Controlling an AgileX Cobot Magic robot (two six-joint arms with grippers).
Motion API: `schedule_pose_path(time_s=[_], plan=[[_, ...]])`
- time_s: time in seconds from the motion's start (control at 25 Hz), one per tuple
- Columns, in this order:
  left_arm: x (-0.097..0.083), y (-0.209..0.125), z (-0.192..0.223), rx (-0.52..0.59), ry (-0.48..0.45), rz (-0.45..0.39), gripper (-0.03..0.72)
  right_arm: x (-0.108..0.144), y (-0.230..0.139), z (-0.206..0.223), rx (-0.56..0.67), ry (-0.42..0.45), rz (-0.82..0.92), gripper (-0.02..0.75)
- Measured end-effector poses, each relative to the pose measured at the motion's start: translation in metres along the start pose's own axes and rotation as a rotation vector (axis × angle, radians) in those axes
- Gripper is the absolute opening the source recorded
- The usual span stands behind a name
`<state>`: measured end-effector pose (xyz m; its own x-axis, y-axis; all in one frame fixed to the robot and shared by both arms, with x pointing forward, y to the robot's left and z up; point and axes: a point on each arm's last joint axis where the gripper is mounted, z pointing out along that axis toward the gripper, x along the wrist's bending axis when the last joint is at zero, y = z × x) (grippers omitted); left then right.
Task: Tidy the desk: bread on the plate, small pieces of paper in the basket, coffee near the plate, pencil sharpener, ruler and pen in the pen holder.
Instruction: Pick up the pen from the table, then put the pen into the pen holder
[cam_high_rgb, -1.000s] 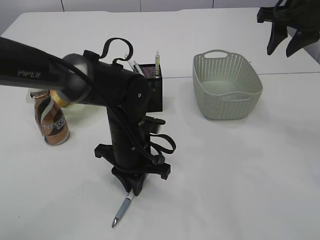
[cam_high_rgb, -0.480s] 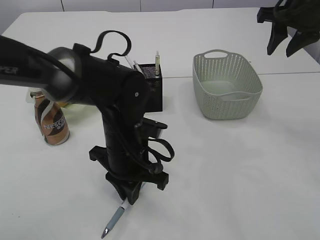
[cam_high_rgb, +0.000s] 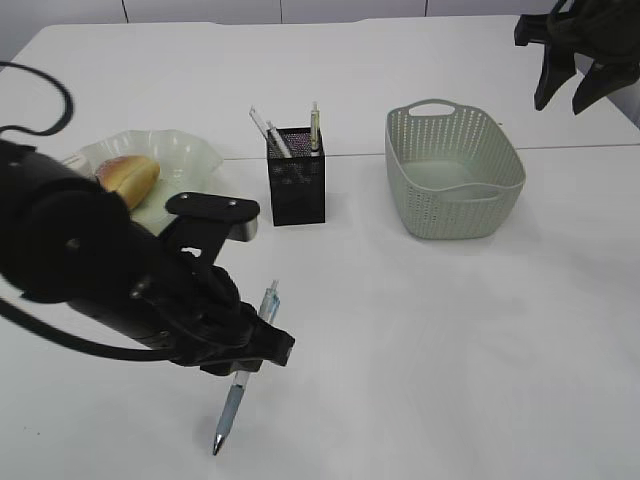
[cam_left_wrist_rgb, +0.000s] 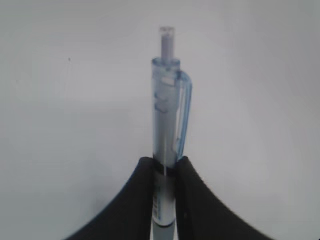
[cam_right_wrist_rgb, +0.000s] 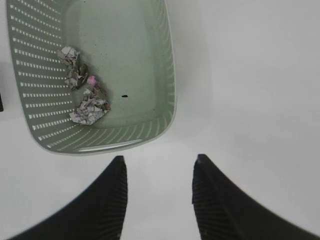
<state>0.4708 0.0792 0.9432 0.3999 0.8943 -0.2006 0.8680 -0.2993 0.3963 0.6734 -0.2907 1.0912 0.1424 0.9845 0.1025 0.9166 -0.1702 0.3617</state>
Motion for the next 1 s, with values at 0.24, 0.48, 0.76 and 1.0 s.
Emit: schedule_pose_path(time_s=[0.24,0.48,0.76,1.0], plan=[[-0.002,0.01,-0.025,-0.262,-0.07,0.035,0.07,0.0,0.0,0.0,0.0,0.0,0.0,0.319],[-0.011,0.042,-0.044,-0.629,-0.174,0.072,0.069,0.0,0.0,0.0,-0.001,-0.004,-0.001,0.319],[0.014,0.104,-0.047,-0.927,-0.159,0.035,0.07,-0.002,0.0,0.0,-0.004,-0.021,-0.007,0.319],[0.036,0.151,-0.028,-0.997,-0.111,0.018,0.071,-0.002,0.0,0.0,-0.004,-0.023,-0.008,0.319]])
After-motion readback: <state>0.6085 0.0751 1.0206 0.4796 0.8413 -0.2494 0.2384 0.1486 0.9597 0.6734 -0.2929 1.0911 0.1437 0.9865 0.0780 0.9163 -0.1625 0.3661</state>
